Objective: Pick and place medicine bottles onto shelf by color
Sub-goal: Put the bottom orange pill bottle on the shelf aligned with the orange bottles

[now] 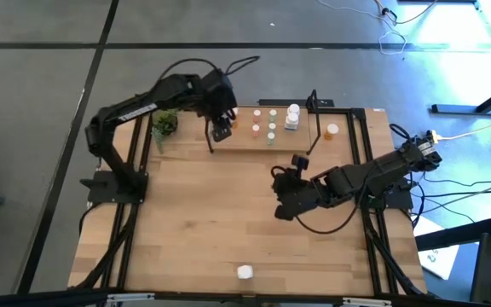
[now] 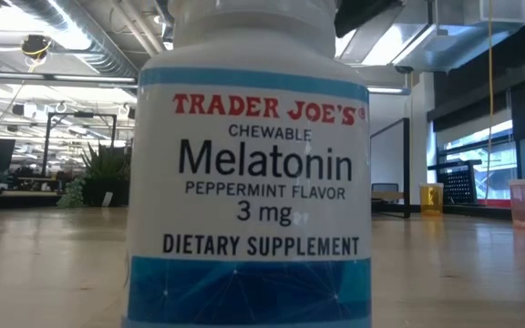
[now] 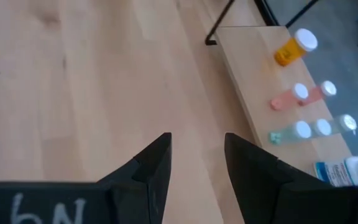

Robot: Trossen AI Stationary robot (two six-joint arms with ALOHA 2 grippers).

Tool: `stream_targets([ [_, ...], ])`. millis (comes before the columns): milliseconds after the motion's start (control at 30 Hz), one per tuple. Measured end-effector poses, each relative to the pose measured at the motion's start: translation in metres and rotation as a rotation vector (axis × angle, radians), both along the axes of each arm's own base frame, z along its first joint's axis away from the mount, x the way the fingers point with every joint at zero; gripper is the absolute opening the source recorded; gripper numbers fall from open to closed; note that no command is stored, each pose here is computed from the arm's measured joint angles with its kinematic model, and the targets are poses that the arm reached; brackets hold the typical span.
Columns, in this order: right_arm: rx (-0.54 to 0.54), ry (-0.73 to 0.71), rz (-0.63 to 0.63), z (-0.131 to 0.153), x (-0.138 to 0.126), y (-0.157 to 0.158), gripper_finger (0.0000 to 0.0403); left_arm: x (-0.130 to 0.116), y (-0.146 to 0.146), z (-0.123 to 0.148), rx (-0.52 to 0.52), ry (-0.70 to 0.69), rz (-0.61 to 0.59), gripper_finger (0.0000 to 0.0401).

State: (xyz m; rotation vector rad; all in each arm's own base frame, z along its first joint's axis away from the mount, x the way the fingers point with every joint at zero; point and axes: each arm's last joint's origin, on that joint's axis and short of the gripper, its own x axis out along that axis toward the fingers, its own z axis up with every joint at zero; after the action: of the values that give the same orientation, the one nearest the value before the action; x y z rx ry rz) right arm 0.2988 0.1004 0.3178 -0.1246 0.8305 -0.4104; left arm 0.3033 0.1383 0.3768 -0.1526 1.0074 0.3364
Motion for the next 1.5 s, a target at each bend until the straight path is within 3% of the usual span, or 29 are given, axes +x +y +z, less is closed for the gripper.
stream_targets([
  [333,-0.077,0.098,0.035,-0.002,0.002,-0.018,0.0152,0.039,0.024,-0.064,-0.046,0.188,-0.064,0.0185],
  [533,-0.05,0.157,0.126,-0.004,0.003,-0.021,0.0152,0.05,0.044,-0.1,-0.089,0.277,-0.032,0.0185],
  [700,-0.104,0.118,0.031,-0.002,0.004,-0.029,0.0152,0.053,0.054,-0.117,-0.099,0.319,-0.029,0.0185],
  [1100,-0.106,0.08,-0.09,-0.001,0.007,-0.044,0.0152,0.054,0.068,-0.12,-0.044,0.298,0.008,0.0185],
  [1500,-0.104,0.079,-0.092,-0.001,0.007,-0.045,0.0152,0.052,0.074,-0.122,-0.055,0.289,0.02,0.0185],
])
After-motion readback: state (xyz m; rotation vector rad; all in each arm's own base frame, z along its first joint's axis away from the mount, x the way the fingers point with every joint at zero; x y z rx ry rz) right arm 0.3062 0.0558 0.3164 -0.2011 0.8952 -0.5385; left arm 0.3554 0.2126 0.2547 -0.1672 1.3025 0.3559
